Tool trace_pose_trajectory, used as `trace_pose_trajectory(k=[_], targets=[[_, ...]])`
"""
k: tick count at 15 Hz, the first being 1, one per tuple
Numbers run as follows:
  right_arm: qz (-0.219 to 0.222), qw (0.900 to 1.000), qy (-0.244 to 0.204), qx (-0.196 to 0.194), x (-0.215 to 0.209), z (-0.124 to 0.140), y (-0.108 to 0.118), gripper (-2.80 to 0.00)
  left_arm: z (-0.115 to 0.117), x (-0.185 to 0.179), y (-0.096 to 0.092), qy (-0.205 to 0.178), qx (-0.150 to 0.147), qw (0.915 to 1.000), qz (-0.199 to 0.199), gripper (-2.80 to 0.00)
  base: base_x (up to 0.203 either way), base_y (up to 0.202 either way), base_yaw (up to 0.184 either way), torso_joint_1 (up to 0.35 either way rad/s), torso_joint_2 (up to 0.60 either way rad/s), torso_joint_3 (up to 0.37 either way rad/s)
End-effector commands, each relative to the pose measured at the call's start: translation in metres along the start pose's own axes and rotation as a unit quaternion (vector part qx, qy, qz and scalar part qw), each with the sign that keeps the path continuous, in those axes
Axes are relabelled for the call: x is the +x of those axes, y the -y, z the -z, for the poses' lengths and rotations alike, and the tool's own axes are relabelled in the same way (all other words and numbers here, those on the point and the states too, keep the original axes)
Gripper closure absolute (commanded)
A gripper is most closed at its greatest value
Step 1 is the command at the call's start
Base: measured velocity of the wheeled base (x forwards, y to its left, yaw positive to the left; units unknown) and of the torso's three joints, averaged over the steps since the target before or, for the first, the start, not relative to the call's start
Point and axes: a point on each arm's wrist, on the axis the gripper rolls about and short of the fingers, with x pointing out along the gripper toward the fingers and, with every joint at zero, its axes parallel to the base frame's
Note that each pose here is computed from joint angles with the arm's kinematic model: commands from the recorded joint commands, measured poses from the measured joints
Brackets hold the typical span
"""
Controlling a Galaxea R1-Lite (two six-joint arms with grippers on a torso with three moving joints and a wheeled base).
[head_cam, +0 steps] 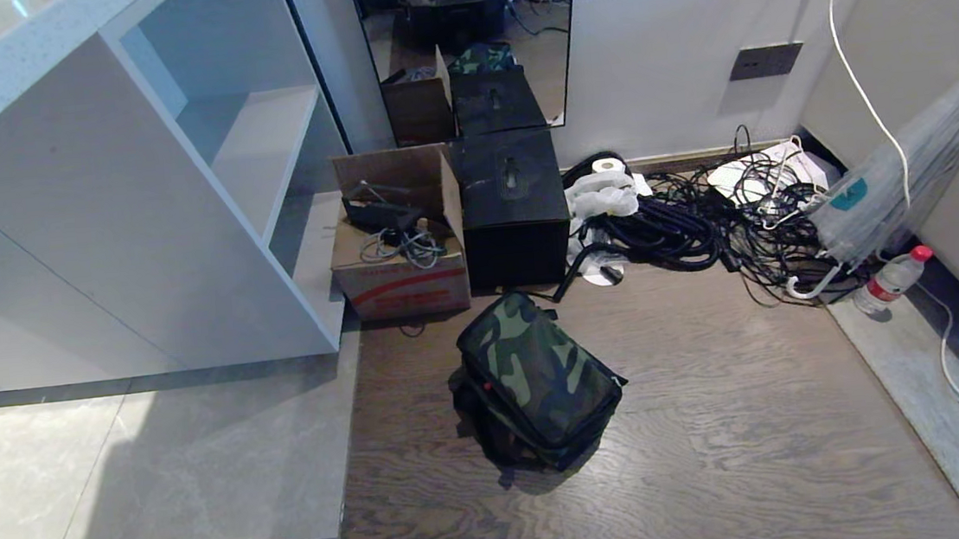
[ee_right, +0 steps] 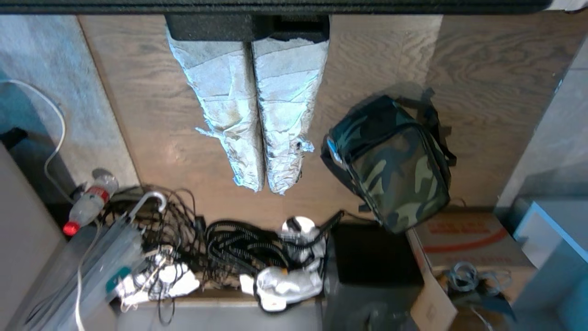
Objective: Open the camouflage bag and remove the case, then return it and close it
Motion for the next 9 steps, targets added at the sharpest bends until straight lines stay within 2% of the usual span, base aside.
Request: trace_pose_trajectory(k=[1,9], targets=[[-0.001,1.000,-0.021,0.000,0.0022,0.0113,-0.0006,0.00,0.0000,0.0000,0.0000,0.000,0.000,1.0000,0.000,0.00,0.000,0.000,0.000,0.007,0.00,0.208],[-0.001,1.000,-0.021,0.000,0.0022,0.0113,-0.0006,0.00,0.0000,0.0000,0.0000,0.000,0.000,1.0000,0.000,0.00,0.000,0.000,0.000,0.002,0.00,0.203]])
